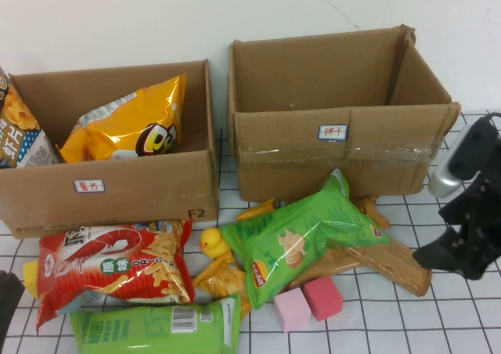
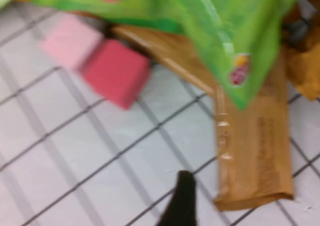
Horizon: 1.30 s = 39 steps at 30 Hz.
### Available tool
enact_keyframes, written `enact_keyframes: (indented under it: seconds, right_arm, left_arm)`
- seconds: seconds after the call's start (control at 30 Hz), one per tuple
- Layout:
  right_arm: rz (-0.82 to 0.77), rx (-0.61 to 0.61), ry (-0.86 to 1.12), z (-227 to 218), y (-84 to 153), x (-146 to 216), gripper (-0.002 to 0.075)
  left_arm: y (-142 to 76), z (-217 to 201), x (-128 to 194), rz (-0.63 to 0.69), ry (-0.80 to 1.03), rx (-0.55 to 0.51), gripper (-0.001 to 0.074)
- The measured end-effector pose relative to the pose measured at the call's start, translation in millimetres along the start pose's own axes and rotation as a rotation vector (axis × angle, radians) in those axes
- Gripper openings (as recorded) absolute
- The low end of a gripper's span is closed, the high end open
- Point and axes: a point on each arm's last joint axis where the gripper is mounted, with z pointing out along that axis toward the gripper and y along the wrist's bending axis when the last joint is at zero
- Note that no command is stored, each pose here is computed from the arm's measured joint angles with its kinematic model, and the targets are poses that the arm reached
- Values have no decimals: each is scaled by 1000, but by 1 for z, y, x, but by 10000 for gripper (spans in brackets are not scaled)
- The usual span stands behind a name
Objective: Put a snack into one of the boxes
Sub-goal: Pick up the biscuit
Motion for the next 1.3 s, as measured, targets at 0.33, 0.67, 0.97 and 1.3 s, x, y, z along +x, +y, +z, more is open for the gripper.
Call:
enact_keyframes:
  seconds: [0.33,0.67,0.97,1.3]
  right_arm:
    - [-10,70,60,56,-26,13,690]
    - [-30,10,88,89,-26,11,692]
    - [1,-26,118,110,-27,17,692]
    - [33,-52,112,113,-26,17,532]
  left_arm:
    - [0,0,0,2,0,0,-1]
    - [0,0,0,24,0,0,-1]
    - [0,0,0,51,0,0,-1]
    - [0,0,0,55,0,0,-1]
